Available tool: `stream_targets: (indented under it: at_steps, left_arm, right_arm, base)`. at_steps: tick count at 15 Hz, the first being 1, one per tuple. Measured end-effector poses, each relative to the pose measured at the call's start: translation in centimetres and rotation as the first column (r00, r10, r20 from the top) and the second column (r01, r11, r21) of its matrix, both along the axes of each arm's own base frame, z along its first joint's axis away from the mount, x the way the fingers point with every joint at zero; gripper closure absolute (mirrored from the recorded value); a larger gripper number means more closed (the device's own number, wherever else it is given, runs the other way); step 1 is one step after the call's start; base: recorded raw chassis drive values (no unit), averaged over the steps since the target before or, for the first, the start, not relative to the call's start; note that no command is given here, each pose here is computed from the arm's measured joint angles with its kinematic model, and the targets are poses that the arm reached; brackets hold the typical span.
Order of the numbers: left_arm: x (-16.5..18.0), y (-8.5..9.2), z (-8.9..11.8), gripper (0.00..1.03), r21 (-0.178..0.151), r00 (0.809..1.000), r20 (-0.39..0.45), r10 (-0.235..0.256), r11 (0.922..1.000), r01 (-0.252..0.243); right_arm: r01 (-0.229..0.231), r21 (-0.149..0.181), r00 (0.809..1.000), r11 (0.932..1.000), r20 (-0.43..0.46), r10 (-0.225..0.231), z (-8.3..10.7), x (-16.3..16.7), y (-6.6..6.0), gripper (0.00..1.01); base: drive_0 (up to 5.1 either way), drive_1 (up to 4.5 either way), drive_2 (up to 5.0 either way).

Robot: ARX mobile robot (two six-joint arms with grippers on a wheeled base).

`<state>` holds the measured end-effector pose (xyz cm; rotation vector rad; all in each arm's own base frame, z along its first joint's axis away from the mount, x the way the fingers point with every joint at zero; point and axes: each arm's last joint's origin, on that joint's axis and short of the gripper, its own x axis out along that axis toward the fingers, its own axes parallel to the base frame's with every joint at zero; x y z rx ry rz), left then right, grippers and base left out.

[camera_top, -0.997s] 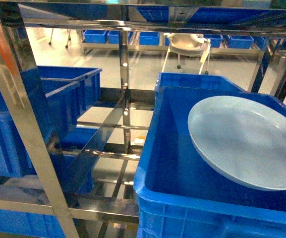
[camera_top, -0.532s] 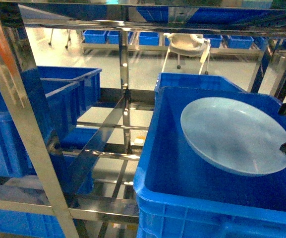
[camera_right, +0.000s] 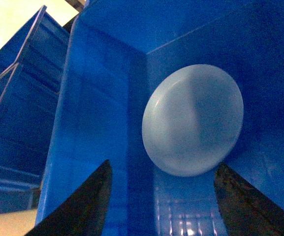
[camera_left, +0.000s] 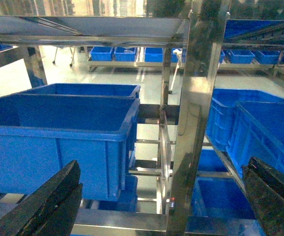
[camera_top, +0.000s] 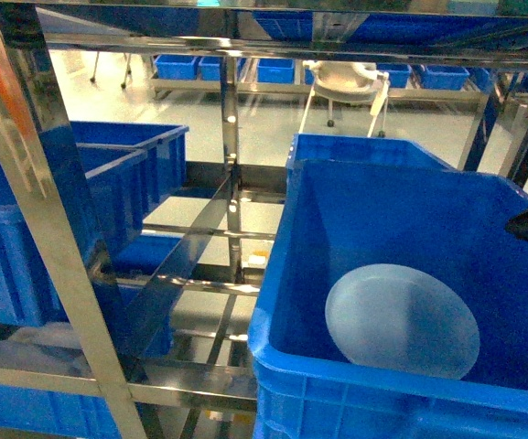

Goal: Place blue tray on left shelf second layer neatly

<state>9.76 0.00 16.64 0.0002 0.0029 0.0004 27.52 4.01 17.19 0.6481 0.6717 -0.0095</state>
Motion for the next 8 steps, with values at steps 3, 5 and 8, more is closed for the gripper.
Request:
stream_targets:
  at_steps: [3, 5, 8]
  left_arm:
    - [0.0, 0.0, 0.0, 0.05, 0.000, 1.000, 0.000, 0.000, 1.0000, 0.000]
    - [0.0, 0.0, 0.0, 0.05, 0.000, 1.000, 0.000, 0.001, 1.0000, -0.001]
    - [0.0, 0.0, 0.0, 0.05, 0.000, 1.000, 0.000, 0.000, 1.0000, 0.000]
  right_arm:
    - [-0.036, -0.007, 0.993, 0.9993, -0.112, 0.035, -0.1, -8.2, -0.1, 0.09]
    - [0.044, -0.125, 0.993, 0.9912, -0.100, -0.056, 2.1, -13.0, -1.1, 0.04]
    - [0.158, -0.231, 0.986, 0.9600, -0.010, -0.165, 4.5, -18.0, -5.3, 0.03]
  base:
    - [0.0, 0.00, 0.0]
    - [0.0, 0.00, 0.0]
    - [0.0, 0.00, 0.0]
